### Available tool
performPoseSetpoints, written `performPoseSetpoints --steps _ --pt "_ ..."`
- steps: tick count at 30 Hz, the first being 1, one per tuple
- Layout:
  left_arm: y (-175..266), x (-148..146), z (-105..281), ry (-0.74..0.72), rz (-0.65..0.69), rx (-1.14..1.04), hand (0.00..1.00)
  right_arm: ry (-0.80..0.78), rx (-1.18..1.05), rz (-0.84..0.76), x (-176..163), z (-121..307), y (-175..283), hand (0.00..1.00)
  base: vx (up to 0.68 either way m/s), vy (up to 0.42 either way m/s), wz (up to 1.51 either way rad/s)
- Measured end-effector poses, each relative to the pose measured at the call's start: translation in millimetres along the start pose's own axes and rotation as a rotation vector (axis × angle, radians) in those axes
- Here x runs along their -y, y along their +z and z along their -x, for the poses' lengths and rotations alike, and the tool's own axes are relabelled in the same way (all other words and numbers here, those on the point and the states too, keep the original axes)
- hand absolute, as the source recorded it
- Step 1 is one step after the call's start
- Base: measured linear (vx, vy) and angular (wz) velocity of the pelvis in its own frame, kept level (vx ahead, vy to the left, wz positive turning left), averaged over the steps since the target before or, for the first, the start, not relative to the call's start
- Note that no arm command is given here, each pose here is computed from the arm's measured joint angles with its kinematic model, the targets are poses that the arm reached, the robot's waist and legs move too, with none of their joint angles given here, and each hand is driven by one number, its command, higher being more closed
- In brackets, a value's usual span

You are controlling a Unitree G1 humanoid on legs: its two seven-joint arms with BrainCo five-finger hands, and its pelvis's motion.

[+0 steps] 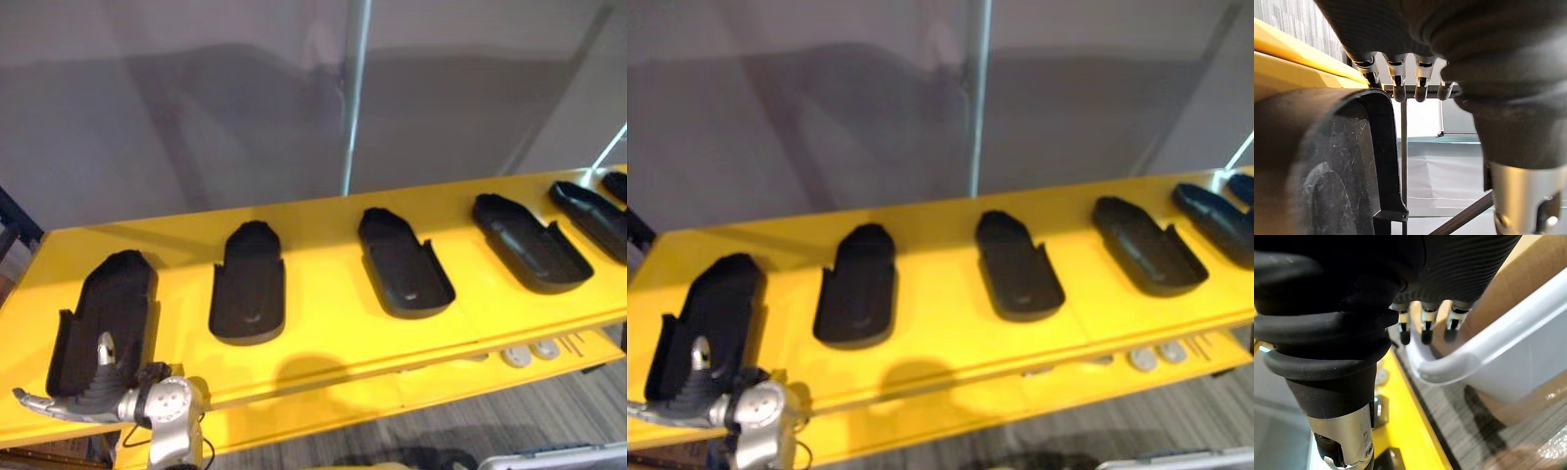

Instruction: Walk over and take plastic housings, then place them on the shelf

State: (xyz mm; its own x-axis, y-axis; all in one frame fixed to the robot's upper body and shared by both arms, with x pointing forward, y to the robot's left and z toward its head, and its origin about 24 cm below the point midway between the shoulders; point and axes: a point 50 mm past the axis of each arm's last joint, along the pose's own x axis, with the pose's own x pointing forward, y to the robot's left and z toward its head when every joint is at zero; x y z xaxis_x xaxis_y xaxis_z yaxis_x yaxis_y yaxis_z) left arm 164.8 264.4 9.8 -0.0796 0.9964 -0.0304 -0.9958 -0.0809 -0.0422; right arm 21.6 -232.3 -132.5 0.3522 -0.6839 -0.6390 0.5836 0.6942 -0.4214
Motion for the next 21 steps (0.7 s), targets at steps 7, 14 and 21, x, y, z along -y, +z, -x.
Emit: performPoseSetpoints --steps 7,14,21 --pt "-6 -1 -4 0.028 -0.041 -0.014 0.0 0.001 0.0 0.007 1 0 -1 0.0 -0.06 -0.002 -0.08" --pt "-12 -4 -7 0.05 -0.085 -0.022 0.0 -0.028 -0.036 0.029 8 3 -9 0.0 -0.01 0.0 -0.01" --pt "-6 5 -20 0.066 -0.091 0.007 0.0 -0.013 -0.027 0.04 6 4 -8 0.0 -0.01 -0.003 -0.01"
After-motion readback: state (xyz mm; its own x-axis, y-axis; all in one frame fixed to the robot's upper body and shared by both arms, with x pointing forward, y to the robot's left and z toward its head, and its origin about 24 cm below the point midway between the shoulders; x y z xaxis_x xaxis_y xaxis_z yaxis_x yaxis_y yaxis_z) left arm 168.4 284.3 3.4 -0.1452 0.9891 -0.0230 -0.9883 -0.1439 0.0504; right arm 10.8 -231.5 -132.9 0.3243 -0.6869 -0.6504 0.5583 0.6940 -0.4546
